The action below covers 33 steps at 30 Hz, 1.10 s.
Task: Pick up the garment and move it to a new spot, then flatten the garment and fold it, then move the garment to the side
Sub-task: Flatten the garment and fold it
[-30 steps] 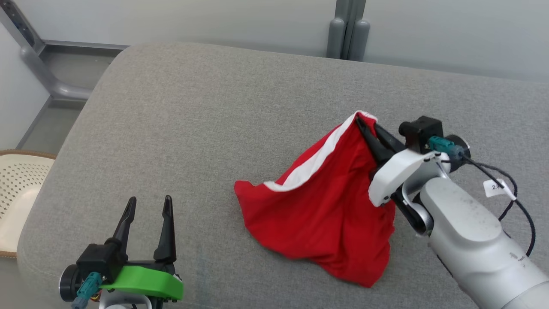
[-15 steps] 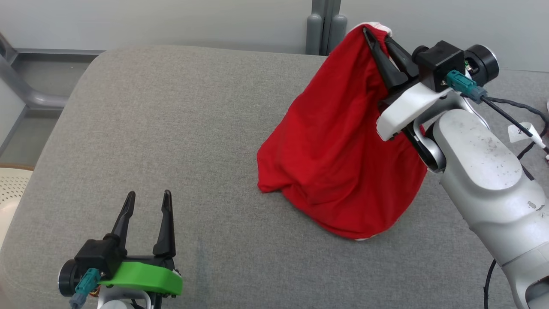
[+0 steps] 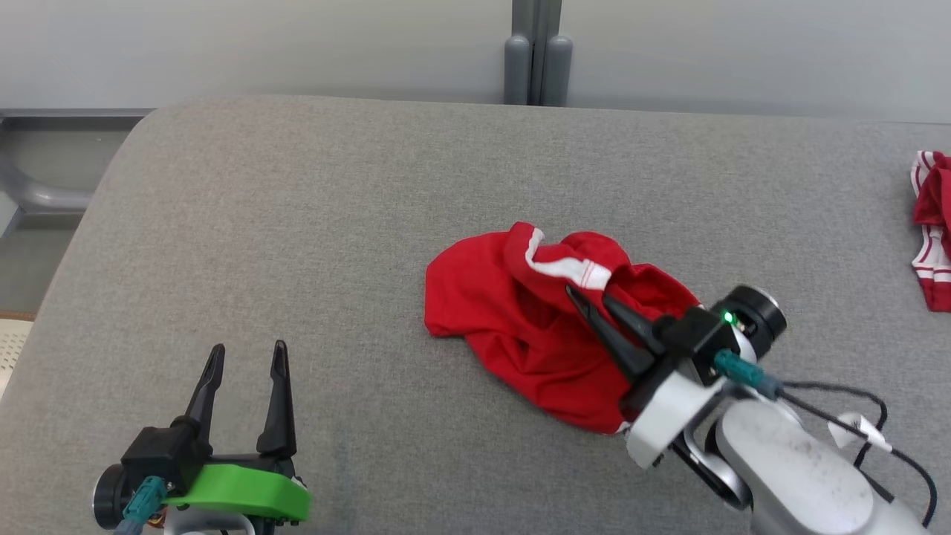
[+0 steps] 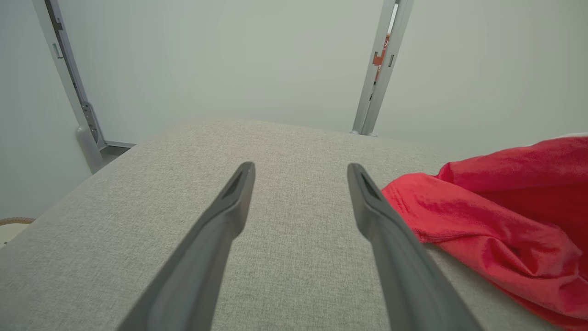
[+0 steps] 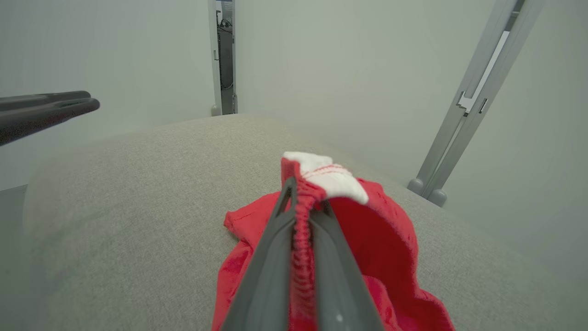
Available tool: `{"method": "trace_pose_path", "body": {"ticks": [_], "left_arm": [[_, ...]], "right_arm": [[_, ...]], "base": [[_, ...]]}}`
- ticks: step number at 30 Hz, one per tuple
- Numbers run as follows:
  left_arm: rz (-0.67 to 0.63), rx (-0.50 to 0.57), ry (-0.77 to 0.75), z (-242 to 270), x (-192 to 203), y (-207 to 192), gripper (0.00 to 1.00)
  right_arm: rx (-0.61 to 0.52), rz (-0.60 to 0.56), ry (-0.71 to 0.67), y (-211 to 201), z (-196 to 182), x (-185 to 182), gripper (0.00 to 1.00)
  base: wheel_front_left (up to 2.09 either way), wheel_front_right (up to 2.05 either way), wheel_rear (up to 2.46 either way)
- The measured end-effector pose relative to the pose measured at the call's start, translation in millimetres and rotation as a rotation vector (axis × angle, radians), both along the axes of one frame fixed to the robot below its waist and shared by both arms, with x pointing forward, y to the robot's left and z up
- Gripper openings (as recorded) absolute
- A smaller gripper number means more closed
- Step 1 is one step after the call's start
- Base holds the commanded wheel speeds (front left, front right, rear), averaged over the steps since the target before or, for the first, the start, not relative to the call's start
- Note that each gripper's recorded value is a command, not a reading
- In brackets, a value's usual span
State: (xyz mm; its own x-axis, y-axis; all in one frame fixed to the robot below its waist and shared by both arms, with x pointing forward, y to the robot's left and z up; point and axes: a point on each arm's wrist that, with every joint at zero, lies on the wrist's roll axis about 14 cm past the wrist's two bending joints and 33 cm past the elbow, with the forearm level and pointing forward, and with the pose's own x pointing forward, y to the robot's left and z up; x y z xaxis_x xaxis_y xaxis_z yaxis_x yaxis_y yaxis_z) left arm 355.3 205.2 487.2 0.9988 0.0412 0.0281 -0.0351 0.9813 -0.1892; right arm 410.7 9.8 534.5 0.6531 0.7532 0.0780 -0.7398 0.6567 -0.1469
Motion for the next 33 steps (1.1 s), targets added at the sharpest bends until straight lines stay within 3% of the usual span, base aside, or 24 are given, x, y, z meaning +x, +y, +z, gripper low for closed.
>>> {"method": "trace_pose_path", "body": {"ticks": [8, 12, 14, 15, 23, 33], "left_arm": [[-0.046, -0.001, -0.013, 4, 9, -15, 1.00], [-0.068, -0.001, -0.014, 3, 12, -22, 1.00], [-0.073, -0.002, -0.013, 3, 13, -23, 1.00], [-0.075, -0.002, -0.013, 3, 13, -24, 1.00], [-0.081, -0.001, -0.012, 3, 14, -26, 1.00], [-0.064, 0.000, -0.013, 3, 11, -20, 1.00]], "right_arm": [[0.016, -0.038, 0.198, -27, -57, -68, 0.00], [-0.008, -0.104, 0.279, -50, -82, -84, 0.00], [-0.008, -0.122, 0.309, -55, -89, -90, 0.86], [-0.006, -0.133, 0.318, -58, -91, -92, 1.00], [0.045, -0.206, 0.252, -79, -68, -77, 1.00], [0.013, -0.311, 0.063, -115, -19, -19, 1.00]], "base": [[0.00, 0.00, 0.00], [0.00, 0.00, 0.00], [0.00, 0.00, 0.00], [0.00, 0.00, 0.00], [0.00, 0.00, 0.00], [0.00, 0.00, 0.00]]}}
